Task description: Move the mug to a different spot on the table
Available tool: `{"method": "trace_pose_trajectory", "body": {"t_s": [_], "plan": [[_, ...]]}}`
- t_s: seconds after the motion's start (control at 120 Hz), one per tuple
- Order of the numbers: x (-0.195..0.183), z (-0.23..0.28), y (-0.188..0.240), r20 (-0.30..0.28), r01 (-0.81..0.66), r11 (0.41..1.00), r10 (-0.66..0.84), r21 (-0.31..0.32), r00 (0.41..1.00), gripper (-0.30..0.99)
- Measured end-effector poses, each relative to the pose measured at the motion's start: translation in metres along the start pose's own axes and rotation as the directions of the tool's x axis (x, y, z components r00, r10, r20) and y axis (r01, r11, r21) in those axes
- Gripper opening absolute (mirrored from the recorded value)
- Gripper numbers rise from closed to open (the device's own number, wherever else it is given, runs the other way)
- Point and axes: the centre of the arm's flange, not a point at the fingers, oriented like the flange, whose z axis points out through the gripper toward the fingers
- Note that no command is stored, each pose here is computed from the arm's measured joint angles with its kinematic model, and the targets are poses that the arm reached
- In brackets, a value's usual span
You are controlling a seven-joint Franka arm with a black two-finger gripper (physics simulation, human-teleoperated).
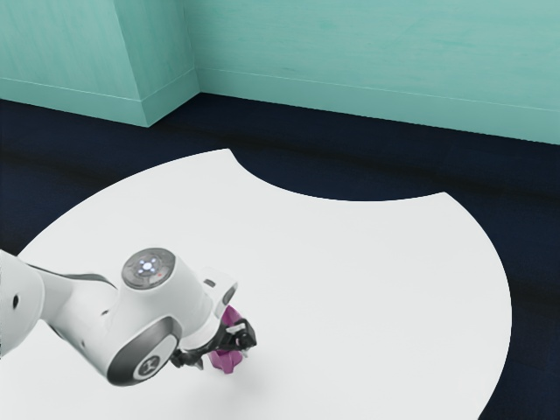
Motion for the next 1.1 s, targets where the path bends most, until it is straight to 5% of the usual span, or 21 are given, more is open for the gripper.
{"method": "trace_pose_trajectory", "body": {"t_s": [0.417, 0.742, 1.1], "plan": [[0.002, 0.000, 0.006, -0.002, 0.017, 1.000, -0.017, -0.005, 1.000, 0.48], [0.005, 0.001, 0.005, 0.000, 0.012, 1.000, -0.012, 0.003, 1.000, 0.18], [0.007, -0.001, 0.007, -0.004, 0.005, 1.000, -0.005, 0.014, 1.000, 0.05]]}}
